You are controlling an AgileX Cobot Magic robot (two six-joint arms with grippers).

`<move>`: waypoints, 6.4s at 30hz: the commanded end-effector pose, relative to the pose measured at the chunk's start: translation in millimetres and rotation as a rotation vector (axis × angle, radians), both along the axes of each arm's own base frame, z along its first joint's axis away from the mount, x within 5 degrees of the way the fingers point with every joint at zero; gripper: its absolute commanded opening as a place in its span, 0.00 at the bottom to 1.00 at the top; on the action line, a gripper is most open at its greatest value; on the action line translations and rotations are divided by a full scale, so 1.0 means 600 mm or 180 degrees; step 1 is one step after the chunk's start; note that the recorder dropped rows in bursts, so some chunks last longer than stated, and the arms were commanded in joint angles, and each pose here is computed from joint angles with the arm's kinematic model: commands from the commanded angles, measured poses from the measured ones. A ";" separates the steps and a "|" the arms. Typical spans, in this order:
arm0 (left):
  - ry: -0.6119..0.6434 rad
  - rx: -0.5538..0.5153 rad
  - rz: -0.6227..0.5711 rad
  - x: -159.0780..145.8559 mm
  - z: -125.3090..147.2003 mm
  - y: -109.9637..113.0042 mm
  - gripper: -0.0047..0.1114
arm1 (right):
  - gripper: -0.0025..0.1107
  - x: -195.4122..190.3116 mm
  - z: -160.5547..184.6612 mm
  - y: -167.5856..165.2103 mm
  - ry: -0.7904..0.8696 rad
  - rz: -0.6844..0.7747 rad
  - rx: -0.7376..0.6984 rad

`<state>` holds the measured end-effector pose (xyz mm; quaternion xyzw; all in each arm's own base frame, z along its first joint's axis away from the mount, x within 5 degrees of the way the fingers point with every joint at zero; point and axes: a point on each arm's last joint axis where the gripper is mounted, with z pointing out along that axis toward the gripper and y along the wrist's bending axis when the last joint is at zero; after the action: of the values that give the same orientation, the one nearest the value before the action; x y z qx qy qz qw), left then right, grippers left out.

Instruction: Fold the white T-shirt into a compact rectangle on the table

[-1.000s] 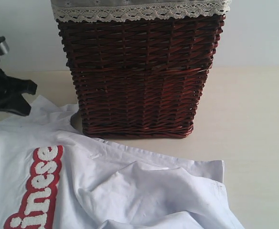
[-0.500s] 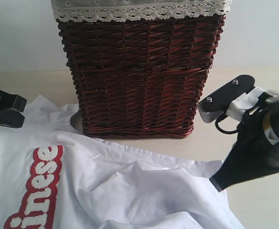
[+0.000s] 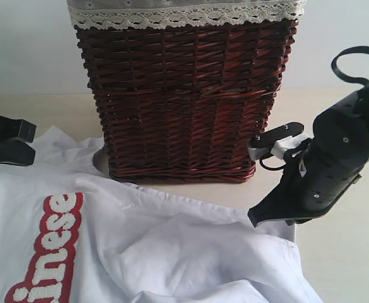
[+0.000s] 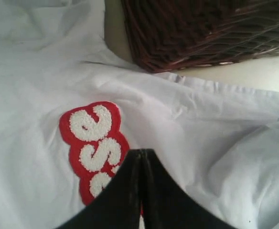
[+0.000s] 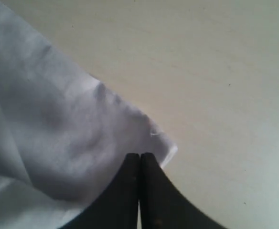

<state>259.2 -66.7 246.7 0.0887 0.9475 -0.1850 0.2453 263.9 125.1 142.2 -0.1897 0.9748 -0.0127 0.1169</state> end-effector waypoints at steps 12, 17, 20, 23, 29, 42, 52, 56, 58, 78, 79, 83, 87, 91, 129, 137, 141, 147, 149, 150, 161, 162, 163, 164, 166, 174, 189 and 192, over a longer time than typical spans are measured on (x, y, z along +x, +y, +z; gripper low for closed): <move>-0.0054 -0.0094 0.0044 0.001 0.004 -0.004 0.04 | 0.02 0.025 -0.089 -0.010 0.0105 -0.0050 -0.0281; -0.0044 -0.0123 0.0054 0.000 0.005 -0.005 0.04 | 0.02 0.037 -0.085 -0.039 -0.0011 -0.0241 -0.0461; 0.0038 -0.0141 0.0010 -0.004 0.003 -0.007 0.04 | 0.02 0.051 -0.083 -0.056 -0.0170 -0.0304 -0.0477; 0.0093 -0.0148 -0.0022 -0.006 0.002 -0.008 0.04 | 0.02 0.065 -0.080 -0.074 -0.0354 -0.0409 -0.0486; 0.0227 -0.0275 -0.0122 -0.014 0.003 -0.018 0.04 | 0.02 0.107 -0.054 -0.082 -0.0632 -0.0437 -0.0414; -0.0003 -0.0234 -0.0220 -0.024 0.021 -0.032 0.04 | 0.02 0.125 0.043 -0.050 -0.0661 -0.0324 0.0004; 0.0004 -0.0171 -0.0254 -0.025 0.019 -0.030 0.04 | 0.02 -0.017 0.158 -0.049 -0.0459 0.0049 -0.0019; -0.0017 -0.0151 -0.0252 -0.024 0.018 -0.029 0.04 | 0.02 -0.093 0.162 -0.082 -0.0110 -0.0018 -0.0182; -0.0015 -0.0199 -0.0245 -0.025 0.019 -0.031 0.04 | 0.02 -0.116 0.166 -0.083 -0.0007 -0.0044 -0.0033; -0.2137 0.0616 -0.1051 -0.039 -0.082 -0.318 0.04 | 0.02 -0.191 0.224 -0.059 -0.0282 0.0523 0.1156; -0.2098 0.0653 -0.1054 -0.030 -0.094 -0.325 0.04 | 0.02 -0.191 0.225 -0.059 -0.0294 0.0521 0.1159; -0.2060 0.0700 -0.0971 0.006 -0.113 -0.341 0.04 | 0.02 -0.190 0.225 -0.059 -0.0301 0.0520 0.1161; -0.2110 0.0690 -0.0805 0.042 -0.106 -0.338 0.04 | 0.02 -0.190 0.225 -0.058 -0.0315 0.0517 0.1164; -0.2009 0.0590 -0.0784 0.074 -0.108 -0.346 0.04 | 0.02 -0.187 0.226 -0.058 -0.0368 0.0509 0.1177; -0.2564 0.0138 -0.1695 -0.024 0.069 -0.360 0.04 | 0.02 -0.182 0.204 -0.069 -0.0332 0.0350 0.0935; -0.2228 -0.0123 -0.0988 -0.060 0.084 -0.219 0.04 | 0.02 -0.167 0.177 -0.063 -0.0170 0.0297 0.0869; -0.1278 -0.0617 -0.1107 -0.070 0.061 -0.186 0.04 | 0.02 -0.147 0.142 -0.054 0.0160 0.0256 0.0742; -0.0280 -0.0066 -0.0939 -0.064 -0.011 -0.140 0.04 | 0.02 -0.125 0.091 -0.047 0.0557 0.0224 0.0539; -0.0049 0.0178 -0.0720 -0.061 -0.037 -0.129 0.04 | 0.02 -0.114 0.075 -0.048 0.0554 0.0251 0.0416; 0.0030 0.0299 -0.0653 -0.057 -0.049 -0.125 0.04 | 0.02 -0.107 0.069 -0.047 0.0545 0.0241 0.0360; 0.0683 0.0417 0.0142 0.007 -0.136 -0.052 0.04 | 0.02 -0.020 0.031 -0.055 0.0199 -0.0451 -0.0177; 0.0739 0.0373 0.0198 0.011 -0.143 -0.045 0.04 | 0.02 -0.019 0.025 -0.052 0.0259 -0.0425 -0.0167; 0.0782 0.0304 0.0224 0.014 -0.148 -0.044 0.04 | 0.02 -0.018 0.019 -0.049 0.0327 -0.0393 -0.0154; 0.0816 0.0255 0.0192 0.013 -0.151 -0.047 0.04 | 0.02 -0.017 0.014 -0.047 0.0387 -0.0365 -0.0137; 0.0924 0.0102 -0.0051 0.003 -0.151 -0.069 0.04 | 0.02 -0.014 0.004 -0.041 0.0490 -0.0308 -0.0086; 0.1335 0.0265 -0.1079 -0.107 -0.173 -0.143 0.04 | 0.02 -0.007 -0.018 -0.038 0.0532 -0.0290 -0.0113; 0.1094 0.0338 -0.1451 -0.182 -0.180 -0.180 0.04 | 0.02 -0.033 0.054 -0.024 0.0118 -0.0252 0.0344; 0.1007 0.0336 -0.1365 -0.171 -0.177 -0.172 0.04 | 0.02 -0.084 0.057 0.008 0.0187 0.0086 0.0578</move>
<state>151.0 -174.2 137.7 0.2764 0.9403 -0.1972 0.0219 238.6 114.2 173.5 -0.1582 0.9803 0.0430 0.1099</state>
